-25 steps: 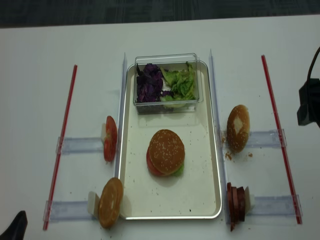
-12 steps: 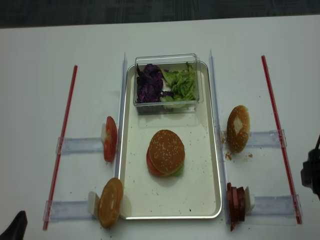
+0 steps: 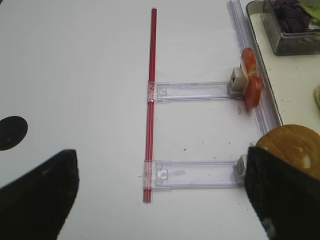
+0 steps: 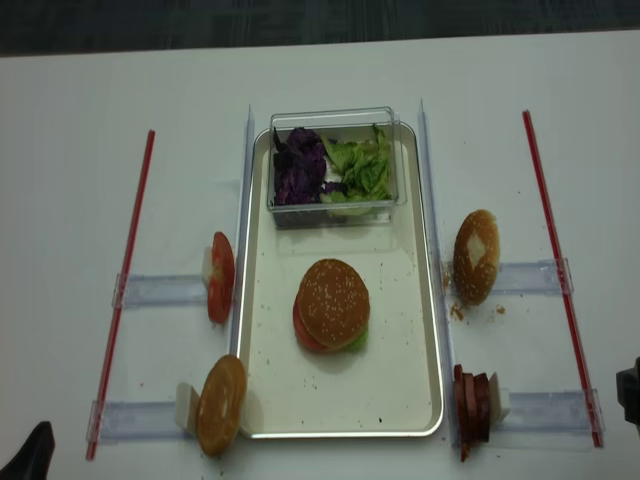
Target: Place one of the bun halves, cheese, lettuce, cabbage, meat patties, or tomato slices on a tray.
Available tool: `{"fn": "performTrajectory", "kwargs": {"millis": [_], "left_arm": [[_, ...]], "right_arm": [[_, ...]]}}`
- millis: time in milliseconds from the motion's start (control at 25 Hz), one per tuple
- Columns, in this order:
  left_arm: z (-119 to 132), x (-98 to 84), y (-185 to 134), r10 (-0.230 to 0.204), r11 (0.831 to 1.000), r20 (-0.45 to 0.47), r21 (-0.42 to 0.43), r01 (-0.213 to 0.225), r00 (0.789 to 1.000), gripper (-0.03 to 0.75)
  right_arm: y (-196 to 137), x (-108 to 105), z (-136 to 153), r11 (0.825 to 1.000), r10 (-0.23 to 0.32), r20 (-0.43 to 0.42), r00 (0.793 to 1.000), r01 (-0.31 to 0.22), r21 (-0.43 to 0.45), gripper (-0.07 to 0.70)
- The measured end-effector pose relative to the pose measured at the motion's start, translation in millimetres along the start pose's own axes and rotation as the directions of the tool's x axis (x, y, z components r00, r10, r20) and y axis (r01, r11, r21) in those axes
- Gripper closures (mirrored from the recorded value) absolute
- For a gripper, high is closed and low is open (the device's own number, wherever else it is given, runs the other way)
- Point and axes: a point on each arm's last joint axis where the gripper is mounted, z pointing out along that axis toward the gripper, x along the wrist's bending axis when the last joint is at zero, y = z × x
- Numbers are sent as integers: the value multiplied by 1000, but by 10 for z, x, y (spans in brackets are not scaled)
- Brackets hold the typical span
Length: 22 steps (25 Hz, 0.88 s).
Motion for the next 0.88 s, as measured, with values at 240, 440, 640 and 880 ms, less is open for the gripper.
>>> {"fn": "performTrajectory", "kwargs": {"millis": [240,440,640,880], "left_arm": [[0,0,0,0,1000,0,0,0,1000,97],[0,0,0,0,1000,0,0,0,1000,97],[0,0,0,0,1000,0,0,0,1000,97],[0,0,0,0,1000,0,0,0,1000,97]], "right_arm": [[-145,5,-154,989,-8,1,1000,8,-149,-27],[-293,11,-297,958,-15,1,1000,14,-285,-21],[-448,14,-407,915,-21,5,1000,21,-402,-14],[-626,14,-500,854,-27,10,1000,28,-519,-6]]}}
